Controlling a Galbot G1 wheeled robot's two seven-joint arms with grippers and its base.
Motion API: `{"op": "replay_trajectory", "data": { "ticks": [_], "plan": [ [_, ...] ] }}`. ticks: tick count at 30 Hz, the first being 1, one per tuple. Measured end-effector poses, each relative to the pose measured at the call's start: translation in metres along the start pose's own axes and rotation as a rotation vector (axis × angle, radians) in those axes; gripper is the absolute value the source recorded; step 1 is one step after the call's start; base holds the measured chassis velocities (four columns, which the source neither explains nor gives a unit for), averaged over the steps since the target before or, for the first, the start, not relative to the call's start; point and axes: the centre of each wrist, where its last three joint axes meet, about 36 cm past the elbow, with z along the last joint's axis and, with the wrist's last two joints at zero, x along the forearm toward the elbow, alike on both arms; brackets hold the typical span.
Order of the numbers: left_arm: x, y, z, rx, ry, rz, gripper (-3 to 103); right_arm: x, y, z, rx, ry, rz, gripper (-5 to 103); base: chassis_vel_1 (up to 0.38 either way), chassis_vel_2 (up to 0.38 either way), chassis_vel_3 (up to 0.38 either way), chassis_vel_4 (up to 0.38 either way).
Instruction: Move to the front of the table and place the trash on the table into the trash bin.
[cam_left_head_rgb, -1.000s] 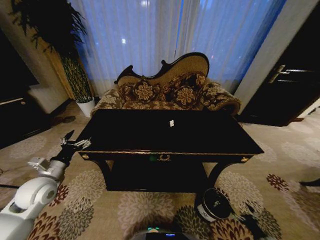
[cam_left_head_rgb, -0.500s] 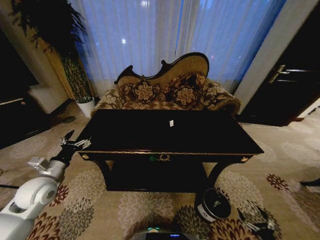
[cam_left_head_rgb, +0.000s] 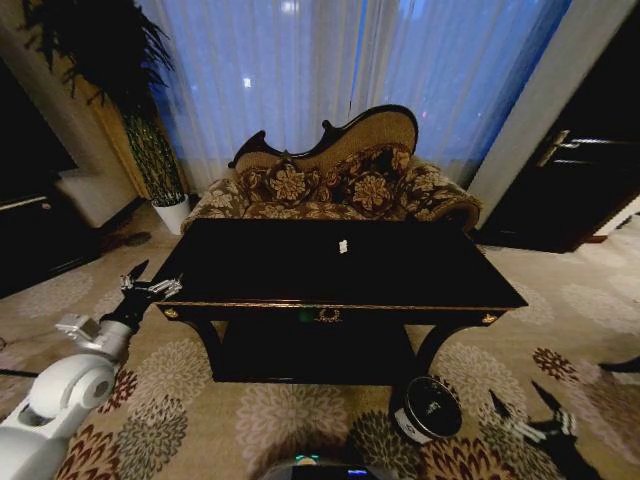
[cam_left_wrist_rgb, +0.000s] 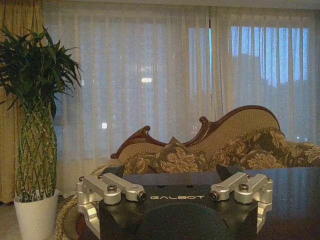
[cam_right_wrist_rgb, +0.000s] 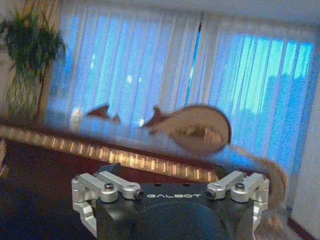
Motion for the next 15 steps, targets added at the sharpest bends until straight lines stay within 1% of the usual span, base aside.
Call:
{"op": "replay_trajectory", "data": {
  "ticks": [2,4,6,9,12,15],
  "plan": [
    [0.0,0.0,0.0,0.0,0.0,0.0,100,-0.022,0.0,-0.016,-0.018,-0.028,0.014,100,0.0,0.0,0.0,0.0],
    [0.0,0.0,0.0,0.0,0.0,0.0,100,-0.044,-0.003,-0.032,-0.02,-0.051,0.008,100,0.0,0.0,0.0,0.0],
    [0.0,0.0,0.0,0.0,0.0,0.0,100,-0.052,-0.005,-0.037,-0.018,-0.055,0.003,100,0.0,0.0,0.0,0.0],
    [0.0,0.0,0.0,0.0,0.0,0.0,100,-0.075,-0.01,-0.047,-0.005,-0.045,-0.017,100,0.0,0.0,0.0,0.0],
    [0.0,0.0,0.0,0.0,0.0,0.0,100,-0.086,-0.011,-0.05,0.01,-0.033,-0.039,100,0.0,0.0,0.0,0.0],
    [0.0,0.0,0.0,0.0,0.0,0.0,100,-0.106,-0.015,-0.057,0.048,-0.014,-0.075,100,0.0,0.0,0.0,0.0]
  ]
}}
